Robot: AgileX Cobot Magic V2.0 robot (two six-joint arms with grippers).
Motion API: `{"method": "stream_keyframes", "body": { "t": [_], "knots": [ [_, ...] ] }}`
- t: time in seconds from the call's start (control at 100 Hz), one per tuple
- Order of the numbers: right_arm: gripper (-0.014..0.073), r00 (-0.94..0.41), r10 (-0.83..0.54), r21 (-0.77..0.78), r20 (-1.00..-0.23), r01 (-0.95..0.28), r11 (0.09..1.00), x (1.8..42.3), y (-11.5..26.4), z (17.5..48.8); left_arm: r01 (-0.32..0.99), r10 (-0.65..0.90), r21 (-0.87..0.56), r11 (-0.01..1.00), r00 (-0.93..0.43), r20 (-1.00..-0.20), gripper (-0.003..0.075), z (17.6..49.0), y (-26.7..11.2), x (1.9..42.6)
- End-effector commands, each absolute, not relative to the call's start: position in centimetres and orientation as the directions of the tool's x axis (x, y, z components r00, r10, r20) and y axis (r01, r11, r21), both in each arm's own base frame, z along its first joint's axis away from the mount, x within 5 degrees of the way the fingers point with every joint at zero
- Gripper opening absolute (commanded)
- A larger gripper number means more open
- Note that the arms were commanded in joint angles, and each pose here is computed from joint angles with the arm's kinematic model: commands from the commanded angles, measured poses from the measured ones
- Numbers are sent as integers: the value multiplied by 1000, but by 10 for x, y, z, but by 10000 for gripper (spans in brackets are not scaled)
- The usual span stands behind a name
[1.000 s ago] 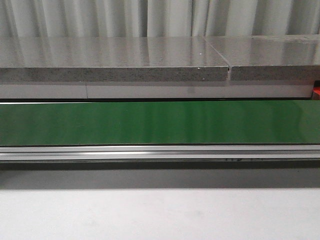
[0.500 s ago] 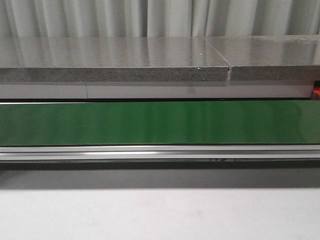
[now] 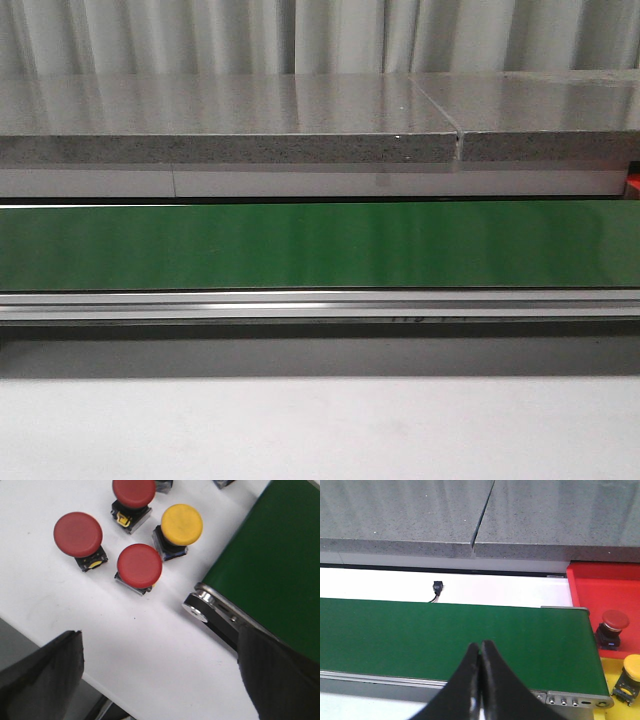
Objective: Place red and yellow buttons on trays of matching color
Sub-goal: 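Lower the left gripper into the cluster and grasp a red push-button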
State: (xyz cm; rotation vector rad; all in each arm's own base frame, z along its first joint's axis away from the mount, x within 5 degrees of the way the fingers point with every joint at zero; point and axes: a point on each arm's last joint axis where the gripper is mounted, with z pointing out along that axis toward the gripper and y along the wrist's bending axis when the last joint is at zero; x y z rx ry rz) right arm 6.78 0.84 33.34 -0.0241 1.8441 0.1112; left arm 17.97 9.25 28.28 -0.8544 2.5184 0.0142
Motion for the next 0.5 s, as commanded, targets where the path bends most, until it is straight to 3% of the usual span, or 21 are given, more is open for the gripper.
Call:
{"method": "stream_keyframes", "body": {
  "t": [0.0,0.16,0.49],
  "knots": [
    [-121,-189,40,54,-981,-69,996,69,7,347,-616,-621,-179,767,-644,-446,617,288,102,195],
    [-121,-189,40,54,-981,-69,996,69,7,347,-629,-643,-169,759,-681,-350,616,273,113,214],
    [-121,-189,40,54,-981,-69,996,69,7,347,-652,-674,-180,736,-684,-277,542,241,126,240]
  ]
}}
